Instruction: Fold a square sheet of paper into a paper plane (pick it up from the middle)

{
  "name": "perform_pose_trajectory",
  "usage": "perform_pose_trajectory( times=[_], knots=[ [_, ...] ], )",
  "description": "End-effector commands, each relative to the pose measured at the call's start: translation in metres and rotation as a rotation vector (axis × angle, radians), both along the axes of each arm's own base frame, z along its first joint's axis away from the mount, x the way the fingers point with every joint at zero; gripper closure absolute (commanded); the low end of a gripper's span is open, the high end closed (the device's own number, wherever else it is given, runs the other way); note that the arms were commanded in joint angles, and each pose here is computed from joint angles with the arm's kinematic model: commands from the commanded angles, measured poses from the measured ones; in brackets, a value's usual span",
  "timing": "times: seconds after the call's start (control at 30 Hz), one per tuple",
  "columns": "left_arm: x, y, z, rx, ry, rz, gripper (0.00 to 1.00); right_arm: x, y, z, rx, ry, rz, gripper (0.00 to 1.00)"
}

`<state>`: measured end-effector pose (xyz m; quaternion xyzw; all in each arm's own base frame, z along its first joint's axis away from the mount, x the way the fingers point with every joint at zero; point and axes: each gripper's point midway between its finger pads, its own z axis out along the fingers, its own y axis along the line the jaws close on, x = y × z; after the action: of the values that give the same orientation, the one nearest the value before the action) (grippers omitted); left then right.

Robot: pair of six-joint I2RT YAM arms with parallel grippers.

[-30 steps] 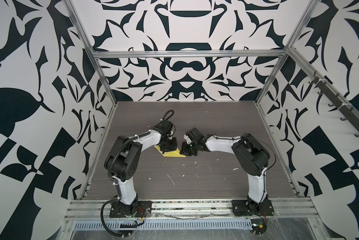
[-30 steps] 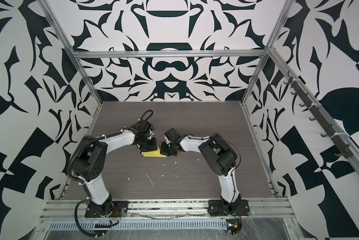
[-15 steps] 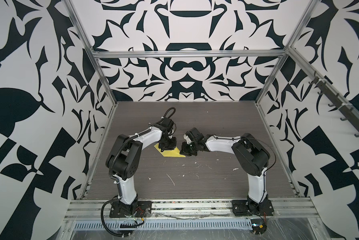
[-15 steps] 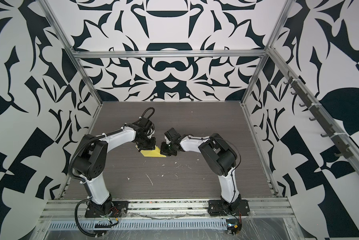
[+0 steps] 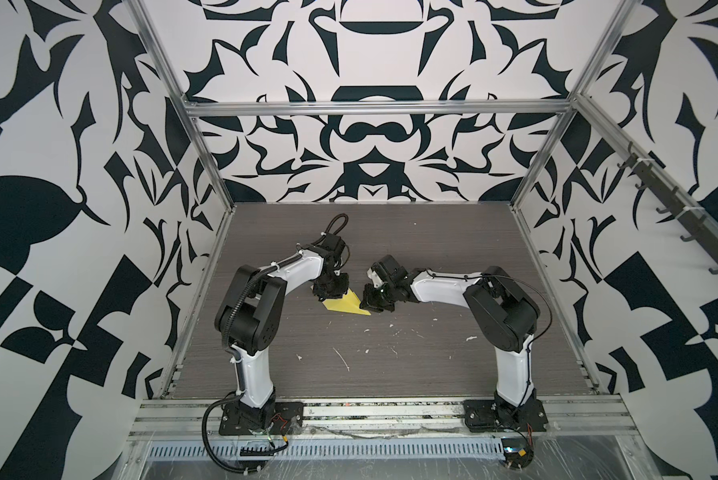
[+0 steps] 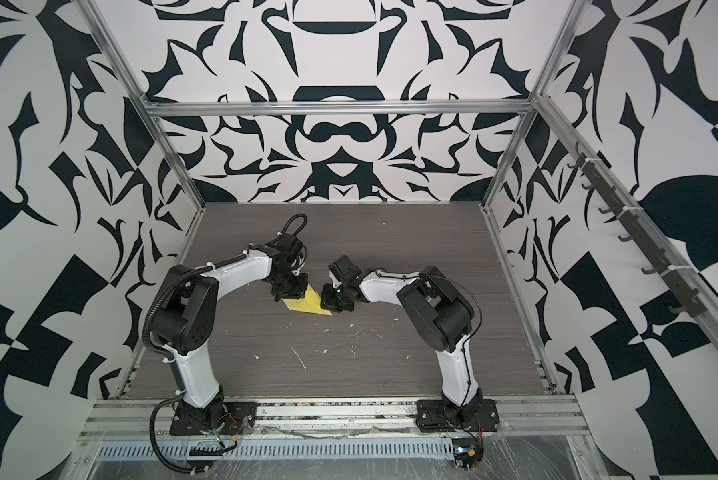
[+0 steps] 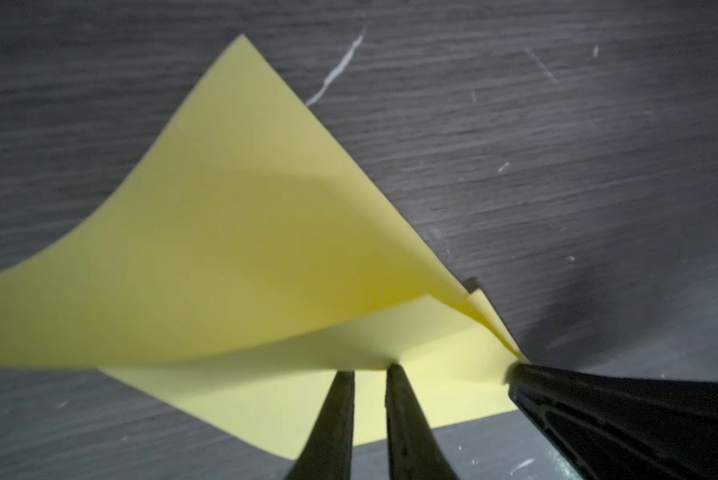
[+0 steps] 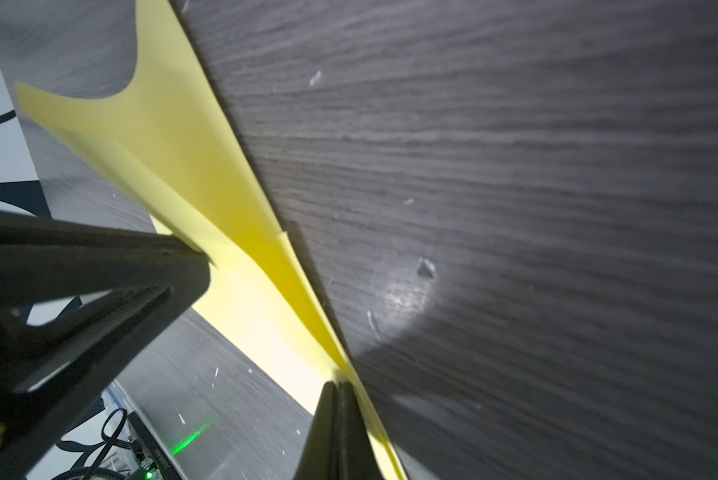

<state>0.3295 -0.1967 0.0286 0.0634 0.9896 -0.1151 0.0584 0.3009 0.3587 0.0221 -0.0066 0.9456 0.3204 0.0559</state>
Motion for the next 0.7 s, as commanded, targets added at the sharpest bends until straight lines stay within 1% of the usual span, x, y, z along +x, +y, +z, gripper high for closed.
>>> perform_pose_trajectory(
  times=[0.0, 0.13, 0.33, 0.47, 0.67],
  knots=[
    [0.000, 0.008, -0.006, 0.041, 0.027, 0.026, 0.81, -0.012, -0.024, -0.028, -0.132, 0.064, -0.010, 1.00],
    [0.001, 0.003, 0.000, 0.014, 0.018, 0.021, 0.80, -0.013, -0.026, -0.031, -0.143, 0.068, -0.007, 1.00],
    [0.004, -0.010, 0.022, -0.084, -0.036, 0.008, 0.79, -0.014, -0.029, -0.034, -0.160, 0.069, -0.010, 1.00],
    [0.008, -0.006, 0.023, -0.072, -0.049, 0.026, 0.79, -0.015, -0.029, -0.035, -0.165, 0.071, -0.009, 1.00],
    [0.009, 0.006, 0.007, 0.015, -0.020, 0.064, 0.79, -0.016, -0.031, -0.038, -0.175, 0.076, -0.006, 1.00]
  ],
)
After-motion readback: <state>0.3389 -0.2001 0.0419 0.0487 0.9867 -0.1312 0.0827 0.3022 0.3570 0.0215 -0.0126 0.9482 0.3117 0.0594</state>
